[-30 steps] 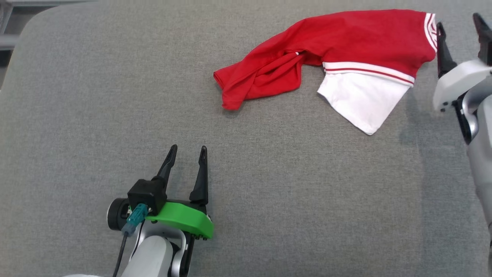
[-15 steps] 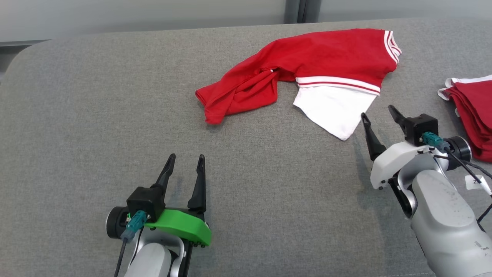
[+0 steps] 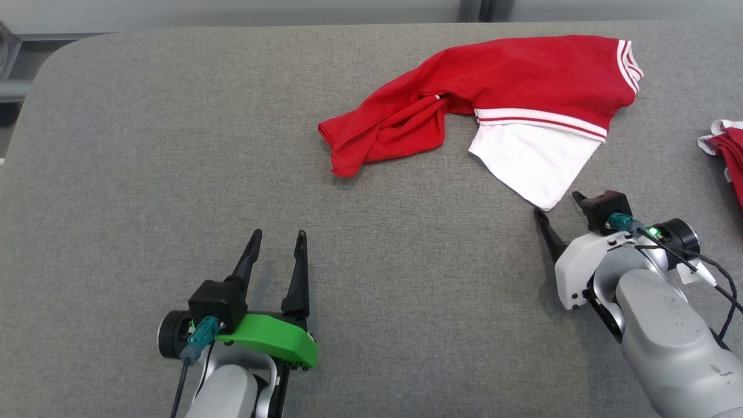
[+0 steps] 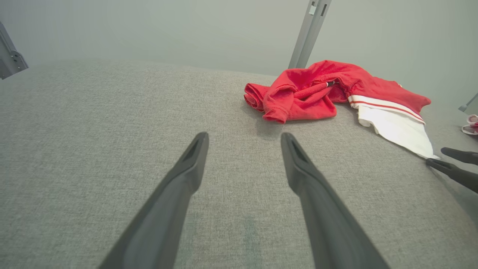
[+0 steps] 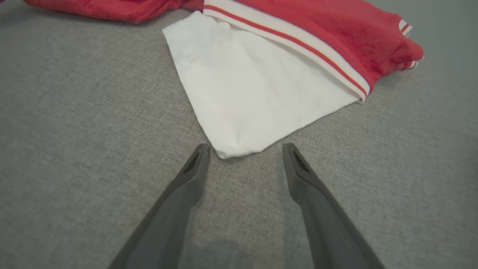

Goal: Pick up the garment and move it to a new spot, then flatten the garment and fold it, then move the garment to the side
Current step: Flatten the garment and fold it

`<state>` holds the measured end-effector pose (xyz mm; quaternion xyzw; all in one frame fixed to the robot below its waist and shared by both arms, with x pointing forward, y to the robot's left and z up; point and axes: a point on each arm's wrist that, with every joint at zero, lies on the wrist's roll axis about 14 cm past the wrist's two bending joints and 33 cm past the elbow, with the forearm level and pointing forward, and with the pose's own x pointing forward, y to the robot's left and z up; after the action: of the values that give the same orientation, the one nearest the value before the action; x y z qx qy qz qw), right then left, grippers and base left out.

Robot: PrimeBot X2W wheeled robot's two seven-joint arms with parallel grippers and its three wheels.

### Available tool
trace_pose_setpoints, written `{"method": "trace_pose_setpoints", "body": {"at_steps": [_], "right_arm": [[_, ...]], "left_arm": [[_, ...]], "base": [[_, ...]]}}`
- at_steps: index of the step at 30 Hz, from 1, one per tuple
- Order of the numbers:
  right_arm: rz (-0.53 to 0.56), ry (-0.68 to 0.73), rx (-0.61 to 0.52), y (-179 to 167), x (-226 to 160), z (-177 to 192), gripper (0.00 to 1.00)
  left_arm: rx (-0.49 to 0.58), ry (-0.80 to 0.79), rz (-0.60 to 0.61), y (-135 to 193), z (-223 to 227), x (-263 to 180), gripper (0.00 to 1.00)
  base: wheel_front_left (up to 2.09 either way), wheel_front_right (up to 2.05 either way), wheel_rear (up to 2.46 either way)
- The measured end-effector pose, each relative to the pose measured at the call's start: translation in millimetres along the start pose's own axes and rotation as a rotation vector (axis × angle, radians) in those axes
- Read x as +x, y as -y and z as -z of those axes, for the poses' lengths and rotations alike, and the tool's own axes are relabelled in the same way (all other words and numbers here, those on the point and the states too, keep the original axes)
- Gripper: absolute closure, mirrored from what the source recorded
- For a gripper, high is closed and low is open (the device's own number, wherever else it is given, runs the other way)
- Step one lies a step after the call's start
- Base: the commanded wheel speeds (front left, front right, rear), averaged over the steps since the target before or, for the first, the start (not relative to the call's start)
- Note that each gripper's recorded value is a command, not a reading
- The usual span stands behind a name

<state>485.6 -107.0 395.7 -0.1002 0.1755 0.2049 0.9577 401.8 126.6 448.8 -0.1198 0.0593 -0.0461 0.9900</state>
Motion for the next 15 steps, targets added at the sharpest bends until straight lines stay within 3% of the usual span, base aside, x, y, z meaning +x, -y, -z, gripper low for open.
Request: {"method": "trace_pose_setpoints", "body": {"at_steps": [9,10,11,12,15], "right_arm": [[-0.027,-0.028,-0.122,3.2,17.6,1.8,0.02],[-0.032,-0.029,-0.123,1.2,19.0,2.3,0.16],[-0.039,-0.031,-0.133,-0.7,20.2,3.2,0.51],[-0.041,-0.03,-0.14,-1.0,21.4,2.8,0.59],[-0.049,-0.024,-0.146,-3.5,23.5,1.8,1.0]], "left_arm": [[0.0,-0.008,-0.027,-9.7,2.6,0.9,0.0],[0.0,-0.009,-0.03,-10.7,2.9,0.9,0.0],[0.0,-0.01,-0.032,-11.3,3.3,1.1,0.0],[0.0,-0.01,-0.033,-11.9,3.4,1.5,0.0],[0.001,-0.01,-0.035,-12.8,3.5,2.4,0.0]], "base": [[0.0,0.0,0.0],[0.0,0.0,0.0],[0.0,0.0,0.0],[0.0,0.0,0.0],[0.0,0.0,0.0]]}}
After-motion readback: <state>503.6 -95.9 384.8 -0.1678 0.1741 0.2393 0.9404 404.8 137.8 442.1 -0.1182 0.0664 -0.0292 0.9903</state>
